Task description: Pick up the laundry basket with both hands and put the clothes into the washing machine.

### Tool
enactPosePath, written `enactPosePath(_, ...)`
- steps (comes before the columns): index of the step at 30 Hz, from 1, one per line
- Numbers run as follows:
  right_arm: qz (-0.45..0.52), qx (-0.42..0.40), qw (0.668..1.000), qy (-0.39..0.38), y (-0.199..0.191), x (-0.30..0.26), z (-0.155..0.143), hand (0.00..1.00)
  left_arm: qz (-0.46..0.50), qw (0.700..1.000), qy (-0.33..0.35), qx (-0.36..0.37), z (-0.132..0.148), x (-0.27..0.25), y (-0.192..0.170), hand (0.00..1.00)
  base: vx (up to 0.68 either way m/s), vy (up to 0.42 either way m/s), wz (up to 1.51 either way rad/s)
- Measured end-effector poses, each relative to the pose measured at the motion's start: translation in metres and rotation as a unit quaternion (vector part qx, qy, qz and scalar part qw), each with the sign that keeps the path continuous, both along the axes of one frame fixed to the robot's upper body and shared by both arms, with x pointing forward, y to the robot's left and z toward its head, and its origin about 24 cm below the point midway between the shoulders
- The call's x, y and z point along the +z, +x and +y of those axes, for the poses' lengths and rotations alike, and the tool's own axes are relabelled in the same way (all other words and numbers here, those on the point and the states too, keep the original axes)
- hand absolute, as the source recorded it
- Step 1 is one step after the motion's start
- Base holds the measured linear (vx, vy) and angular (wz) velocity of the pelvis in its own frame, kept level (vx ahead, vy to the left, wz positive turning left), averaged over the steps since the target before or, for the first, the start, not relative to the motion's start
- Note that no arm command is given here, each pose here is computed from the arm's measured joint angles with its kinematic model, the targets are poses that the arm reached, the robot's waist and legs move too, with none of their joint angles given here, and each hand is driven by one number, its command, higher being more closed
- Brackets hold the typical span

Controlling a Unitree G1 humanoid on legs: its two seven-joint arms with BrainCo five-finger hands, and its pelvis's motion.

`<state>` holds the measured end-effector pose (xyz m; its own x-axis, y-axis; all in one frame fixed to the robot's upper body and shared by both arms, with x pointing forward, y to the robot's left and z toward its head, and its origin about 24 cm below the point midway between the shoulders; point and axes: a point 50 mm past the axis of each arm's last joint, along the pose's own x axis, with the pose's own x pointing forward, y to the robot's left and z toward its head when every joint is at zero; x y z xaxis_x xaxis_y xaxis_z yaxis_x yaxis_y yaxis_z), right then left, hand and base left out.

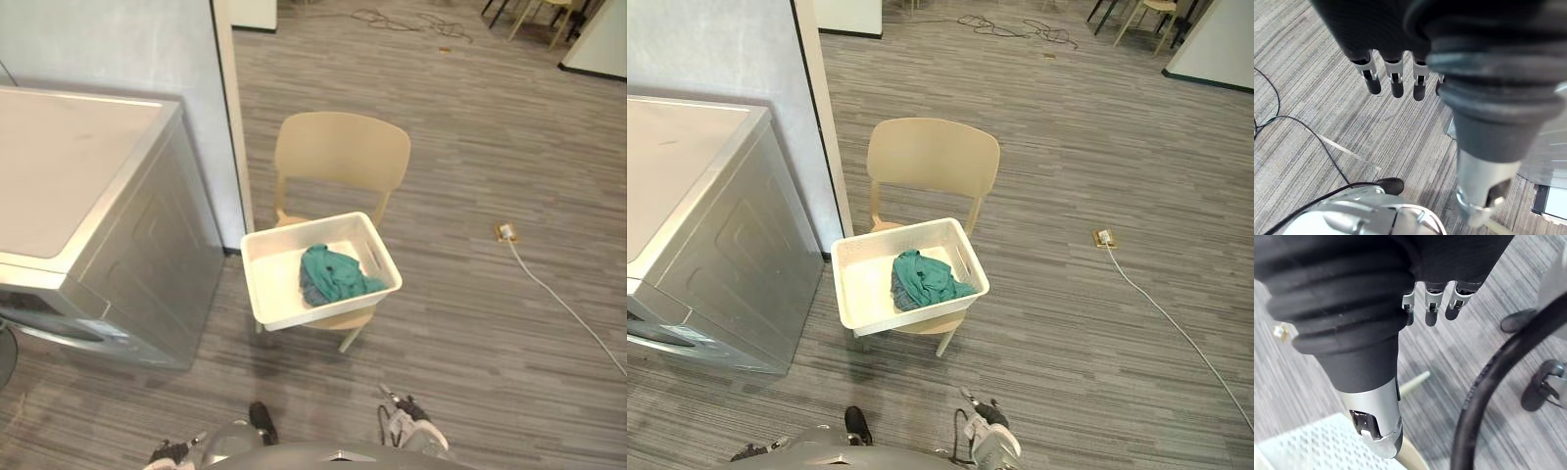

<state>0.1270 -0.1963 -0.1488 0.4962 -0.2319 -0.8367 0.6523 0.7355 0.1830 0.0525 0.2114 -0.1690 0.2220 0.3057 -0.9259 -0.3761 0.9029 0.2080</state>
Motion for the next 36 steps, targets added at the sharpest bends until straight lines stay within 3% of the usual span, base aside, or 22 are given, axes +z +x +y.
enactPosePath(6, -0.043, 0.049, 0.998, -0.002, 0.021, 0.010, 0.011, 0.00, -0.005, 0.997, 0.015, -0.069, 0.003, 0.003, 0.015, 0.00, 0.00, 0.010, 0.36)
enactPosePath(15, -0.041, -0.058, 0.996, -0.053, -0.003, 0.018, -0.028, 0.00, -0.044, 0.990, 0.058, -0.117, 0.012, 0.013, 0.049, 0.00, 0.07, -0.145, 0.78)
enactPosePath(19, -0.165, -0.083, 0.974, -0.130, 0.034, 0.069, -0.060, 0.00, -0.041, 0.992, 0.033, -0.117, -0.007, 0.008, 0.044, 0.00, 0.07, -0.238, 0.26)
enactPosePath(22, -0.244, -0.073, 0.954, -0.159, 0.054, 0.100, -0.063, 0.00, -0.044, 0.992, 0.026, -0.115, -0.012, 0.008, 0.044, 0.00, 0.04, -0.140, 0.18)
enactPosePath(25, -0.349, -0.038, 0.920, -0.176, 0.085, 0.141, -0.050, 0.00, -0.047, 0.989, 0.034, -0.134, -0.012, 0.009, 0.047, 0.00, 0.00, -0.069, -0.02)
enactPosePath(29, -0.395, 0.025, 0.899, -0.188, 0.104, 0.161, -0.026, 0.00, -0.049, 0.984, 0.048, -0.163, -0.010, 0.011, 0.054, 0.00, -0.03, -0.014, 0.14)
enactPosePath(36, -0.422, 0.253, 0.840, -0.228, 0.140, 0.177, 0.021, 0.00, -0.058, 0.974, 0.069, -0.209, -0.006, 0.015, 0.067, 0.00, 0.00, 0.020, 0.11)
